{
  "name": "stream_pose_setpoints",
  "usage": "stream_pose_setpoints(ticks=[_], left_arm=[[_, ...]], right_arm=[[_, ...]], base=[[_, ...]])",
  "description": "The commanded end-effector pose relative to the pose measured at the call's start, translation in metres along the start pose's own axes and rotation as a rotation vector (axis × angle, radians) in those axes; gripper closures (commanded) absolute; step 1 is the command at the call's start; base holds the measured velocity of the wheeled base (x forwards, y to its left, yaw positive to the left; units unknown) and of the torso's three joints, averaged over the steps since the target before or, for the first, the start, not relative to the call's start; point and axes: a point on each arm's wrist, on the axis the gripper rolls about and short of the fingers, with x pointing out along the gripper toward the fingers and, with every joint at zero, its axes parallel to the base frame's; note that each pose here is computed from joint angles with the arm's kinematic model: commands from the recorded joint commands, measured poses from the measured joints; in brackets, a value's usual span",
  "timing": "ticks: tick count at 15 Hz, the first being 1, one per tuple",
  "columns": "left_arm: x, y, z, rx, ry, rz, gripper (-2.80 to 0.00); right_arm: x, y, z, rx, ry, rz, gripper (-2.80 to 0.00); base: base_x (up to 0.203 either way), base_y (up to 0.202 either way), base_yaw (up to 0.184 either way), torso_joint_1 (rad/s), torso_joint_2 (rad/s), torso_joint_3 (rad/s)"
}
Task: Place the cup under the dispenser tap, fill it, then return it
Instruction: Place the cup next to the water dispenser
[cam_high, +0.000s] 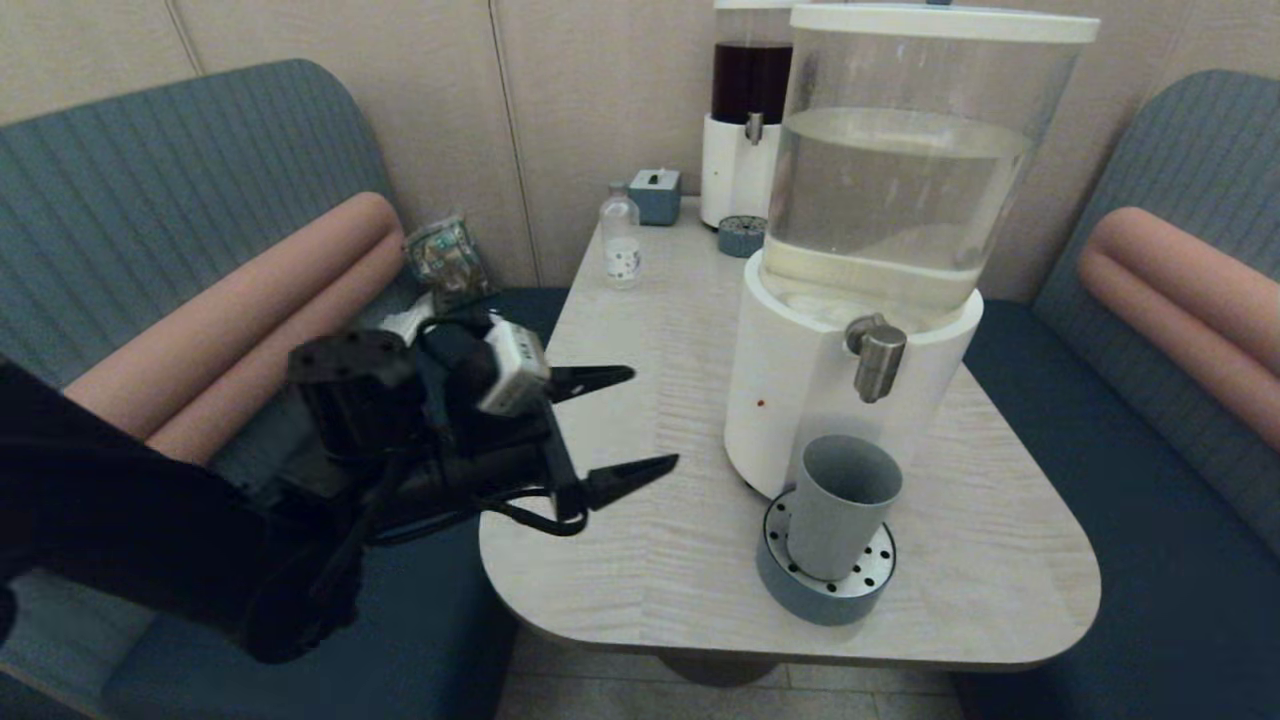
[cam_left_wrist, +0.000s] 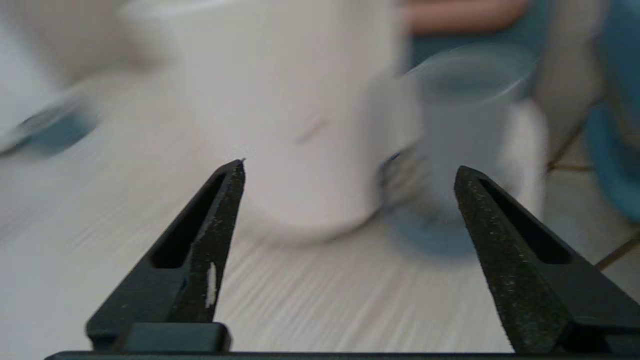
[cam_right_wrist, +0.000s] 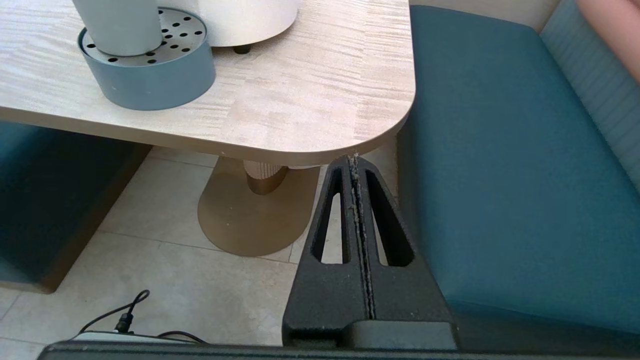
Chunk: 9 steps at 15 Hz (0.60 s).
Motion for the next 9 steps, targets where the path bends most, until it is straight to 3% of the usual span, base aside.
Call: stream_pose_setpoints(ticks=[1,4,9], left_arm=[[0.036,-0.027,-0.010,-0.023,-0.013,-0.077,-2.80],[0.090,-0.059,-0.013,-0.058,-0.046,-0.072,-2.80],[0.109,-0.067,-0.027,-0.086,-0.041,-0.085,-2.80]], right_arm=[[0.000,0.000,0.000,-0.001,-0.001,0.001,0.00],[0.000,0.000,0.000,-0.001,-0.001,0.001,0.00],[0.000,0.000,0.000,-0.001,-0.001,0.001,0.00]], base=[[0.000,0.000,0.000,0.000,0.00,0.000],[0.000,0.000,0.000,0.000,0.00,0.000],[0.000,0.000,0.000,0.000,0.00,0.000]])
